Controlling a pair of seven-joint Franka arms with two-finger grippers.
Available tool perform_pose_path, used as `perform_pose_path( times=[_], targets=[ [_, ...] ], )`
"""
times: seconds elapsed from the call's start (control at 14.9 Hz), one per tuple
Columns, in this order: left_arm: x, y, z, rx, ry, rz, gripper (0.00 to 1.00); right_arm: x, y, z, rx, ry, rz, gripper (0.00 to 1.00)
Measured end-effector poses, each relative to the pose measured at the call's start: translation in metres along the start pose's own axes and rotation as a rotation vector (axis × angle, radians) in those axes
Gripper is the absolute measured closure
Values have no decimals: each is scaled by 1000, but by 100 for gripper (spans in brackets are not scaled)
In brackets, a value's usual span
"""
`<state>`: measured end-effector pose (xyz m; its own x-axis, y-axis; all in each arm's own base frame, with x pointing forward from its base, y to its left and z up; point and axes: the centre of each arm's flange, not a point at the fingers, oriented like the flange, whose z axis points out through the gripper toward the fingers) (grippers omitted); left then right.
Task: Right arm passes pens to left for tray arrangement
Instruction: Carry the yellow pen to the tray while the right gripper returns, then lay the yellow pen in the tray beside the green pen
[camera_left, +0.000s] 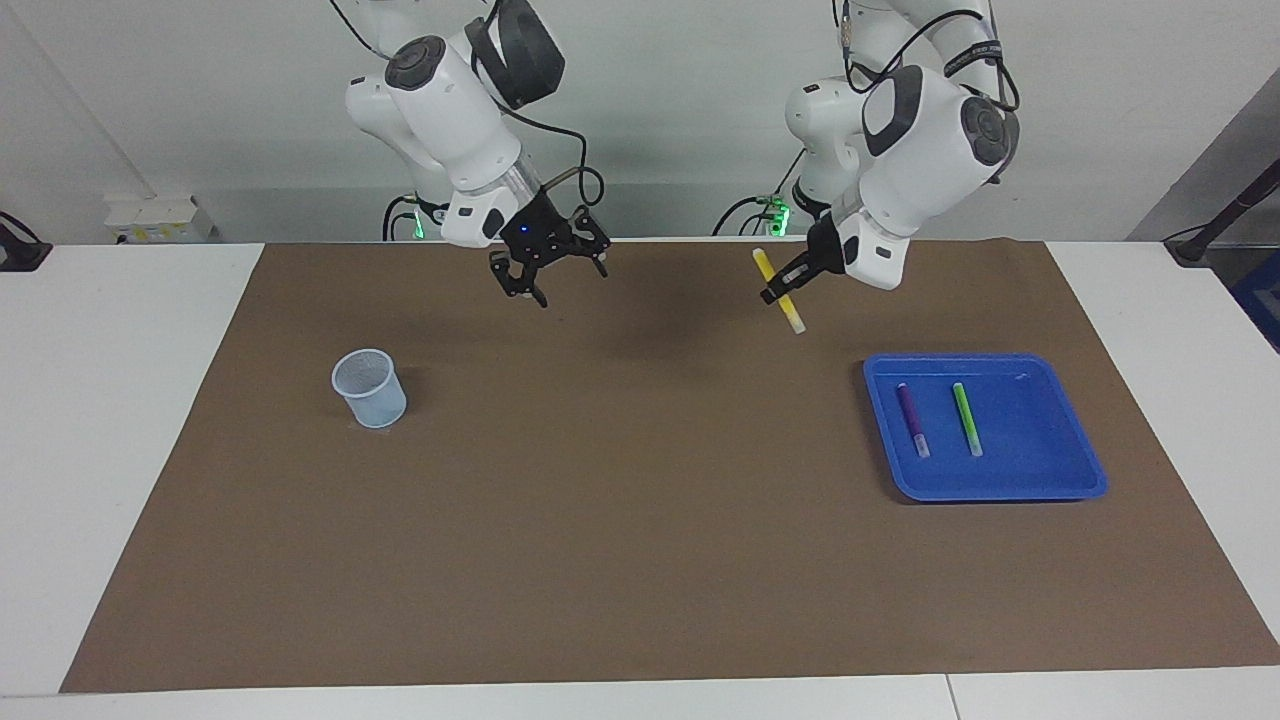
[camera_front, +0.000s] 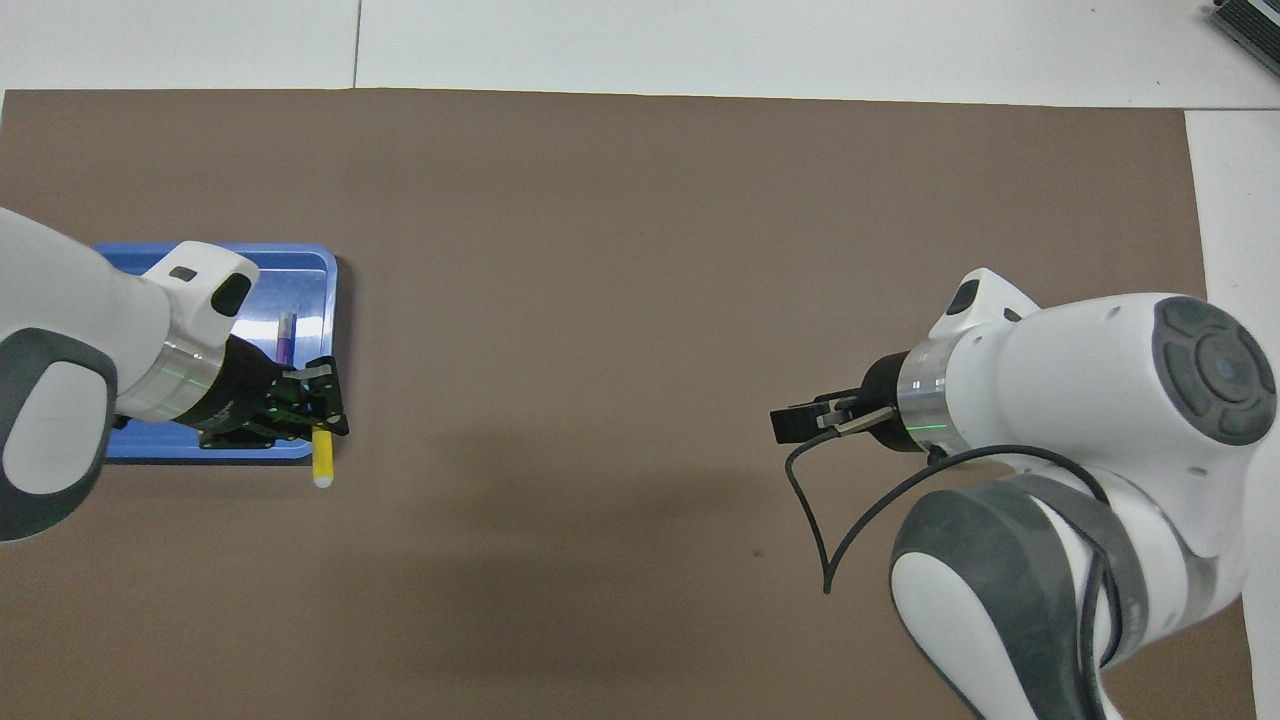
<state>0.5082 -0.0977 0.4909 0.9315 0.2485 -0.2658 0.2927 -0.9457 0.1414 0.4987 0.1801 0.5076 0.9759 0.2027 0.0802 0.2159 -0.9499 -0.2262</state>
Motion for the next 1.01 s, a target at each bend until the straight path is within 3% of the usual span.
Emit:
perform_pose_path(
  times=[0.47,0.67,1.01],
  targets=[
    [44,-131,-30,169,86,239,81,5,47,-19,-97,-19,19,0],
    [64,-160,-21,225,118,302,81,27,79,-41,-162,-42,2,0],
    [97,-180,5,257,151,351,81,53,102,-41,-167,-63,19,0]
  ],
)
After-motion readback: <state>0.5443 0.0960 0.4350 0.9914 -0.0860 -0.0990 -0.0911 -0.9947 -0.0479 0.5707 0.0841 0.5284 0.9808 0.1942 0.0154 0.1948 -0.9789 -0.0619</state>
